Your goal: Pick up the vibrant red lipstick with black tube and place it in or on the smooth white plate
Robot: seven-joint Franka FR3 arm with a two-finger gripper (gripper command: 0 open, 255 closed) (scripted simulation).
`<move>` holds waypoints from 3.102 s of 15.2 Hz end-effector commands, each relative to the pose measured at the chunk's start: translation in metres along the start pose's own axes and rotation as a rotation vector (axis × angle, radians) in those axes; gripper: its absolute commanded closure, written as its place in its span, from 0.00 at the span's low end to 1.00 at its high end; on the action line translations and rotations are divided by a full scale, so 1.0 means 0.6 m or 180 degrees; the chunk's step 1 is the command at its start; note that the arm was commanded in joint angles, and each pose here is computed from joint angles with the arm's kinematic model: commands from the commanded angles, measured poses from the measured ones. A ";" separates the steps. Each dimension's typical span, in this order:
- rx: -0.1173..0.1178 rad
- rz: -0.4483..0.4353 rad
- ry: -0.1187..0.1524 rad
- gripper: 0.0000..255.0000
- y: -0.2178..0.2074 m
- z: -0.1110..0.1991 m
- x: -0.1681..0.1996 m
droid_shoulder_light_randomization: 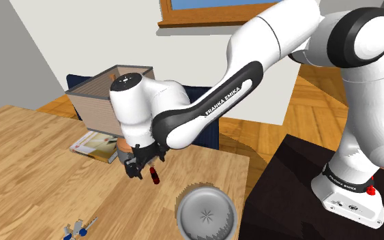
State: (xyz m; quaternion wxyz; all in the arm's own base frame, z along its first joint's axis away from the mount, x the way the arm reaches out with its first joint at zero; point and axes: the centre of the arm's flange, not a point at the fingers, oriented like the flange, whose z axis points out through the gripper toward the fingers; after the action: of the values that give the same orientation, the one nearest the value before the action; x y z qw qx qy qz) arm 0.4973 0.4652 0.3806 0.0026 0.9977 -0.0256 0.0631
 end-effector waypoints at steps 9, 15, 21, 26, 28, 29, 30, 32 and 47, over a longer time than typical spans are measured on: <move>0.0001 0.0000 0.0002 0.00 -0.001 0.041 0.002; 0.0001 0.0000 0.0001 1.00 0.000 0.041 0.002; 0.0001 0.0000 0.0002 1.00 -0.001 0.041 0.002; 0.0001 0.0000 0.0002 1.00 0.000 -0.003 0.007; 0.0001 0.0000 0.0002 1.00 0.000 -0.020 0.010; 0.0001 0.0000 0.0002 1.00 0.000 -0.029 0.011; 0.0001 0.0000 0.0002 1.00 0.000 -0.038 0.012; 0.0001 0.0000 0.0002 1.00 0.000 -0.055 0.014; 0.0001 0.0000 0.0001 1.00 0.024 -0.141 -0.151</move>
State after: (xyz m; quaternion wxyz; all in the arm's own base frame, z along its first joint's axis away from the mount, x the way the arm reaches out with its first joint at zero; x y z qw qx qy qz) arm 0.4093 0.4596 0.4526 0.0022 0.9977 -0.0248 0.0633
